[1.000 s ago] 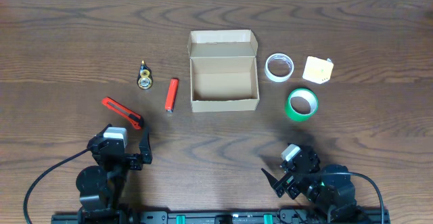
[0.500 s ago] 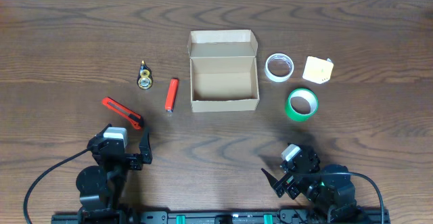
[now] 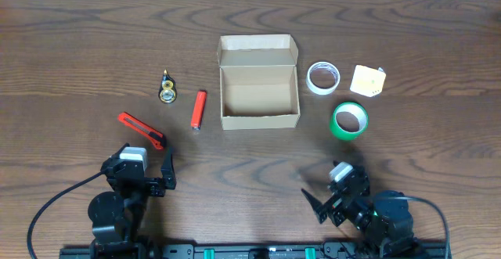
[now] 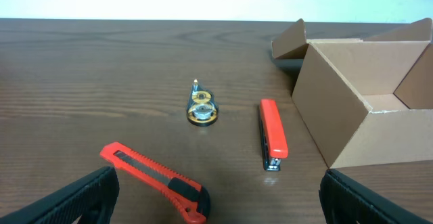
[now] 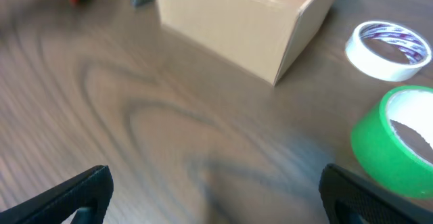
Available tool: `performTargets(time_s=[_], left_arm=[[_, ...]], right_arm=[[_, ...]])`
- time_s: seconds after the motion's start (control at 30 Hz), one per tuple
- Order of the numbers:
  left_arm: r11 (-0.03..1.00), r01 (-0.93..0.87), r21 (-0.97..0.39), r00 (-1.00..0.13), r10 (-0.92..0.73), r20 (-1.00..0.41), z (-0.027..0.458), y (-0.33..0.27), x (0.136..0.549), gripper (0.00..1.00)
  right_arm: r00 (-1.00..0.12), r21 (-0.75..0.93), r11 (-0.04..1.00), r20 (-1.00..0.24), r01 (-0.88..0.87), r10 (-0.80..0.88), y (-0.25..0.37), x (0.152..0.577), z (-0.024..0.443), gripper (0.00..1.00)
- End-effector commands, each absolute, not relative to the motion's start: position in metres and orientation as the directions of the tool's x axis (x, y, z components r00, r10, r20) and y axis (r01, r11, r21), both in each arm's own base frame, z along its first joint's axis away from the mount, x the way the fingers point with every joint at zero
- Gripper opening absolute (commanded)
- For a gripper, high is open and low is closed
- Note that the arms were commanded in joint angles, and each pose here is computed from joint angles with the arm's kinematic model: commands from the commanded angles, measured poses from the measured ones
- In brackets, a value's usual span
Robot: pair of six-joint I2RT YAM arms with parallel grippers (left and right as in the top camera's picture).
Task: Pack container
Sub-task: 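Move the right gripper to the green tape roll and grasp it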
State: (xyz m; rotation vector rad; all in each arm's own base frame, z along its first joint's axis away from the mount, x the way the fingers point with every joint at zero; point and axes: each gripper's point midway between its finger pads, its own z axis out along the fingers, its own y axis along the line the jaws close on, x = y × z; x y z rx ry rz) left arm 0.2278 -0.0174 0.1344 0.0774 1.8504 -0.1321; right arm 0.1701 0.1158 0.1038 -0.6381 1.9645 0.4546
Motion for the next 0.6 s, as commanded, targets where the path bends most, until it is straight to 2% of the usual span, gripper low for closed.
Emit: performTargets(time_s=[0.0, 0.1, 0.17, 0.4, 0.57], left_arm=[[0.992, 0.108, -0.064, -0.297, -0.029, -0.954, 0.124, -0.016, 0.228, 0.95], [0.992, 0.108, -0.064, -0.297, -0.029, -0.954, 0.124, -0.016, 0.228, 0.95], [0.992, 0.108, -0.064, -0.297, -0.029, -0.954, 0.124, -0.016, 0.228, 0.95], [0.992, 0.108, -0.064, -0.298, -0.029, -0.954, 0.124, -0.016, 0.228, 0.95], [0.992, 0.108, -0.064, -0.297, -0.029, -0.954, 0.124, -0.016, 0.228, 0.96]], right_arm=[[-0.537, 0.382, 0.835, -0.834, -0.397, 0.126, 0.112, 0.18, 0.116, 0.99], [-0.624, 0.621, 0.76, -0.675, -0.191, 0.394, 0.109, 0.182, 0.115, 0.99], [-0.643, 0.662, 0.736, -0.627, -0.142, 0.44, 0.109, 0.181, 0.112, 0.99], [-0.577, 0.666, 0.722, -0.671, -0.19, 0.467, 0.109, 0.19, 0.133, 0.99], [-0.501, 0.601, 0.749, -0.757, -0.28, 0.42, 0.111, 0.199, 0.153, 0.99]])
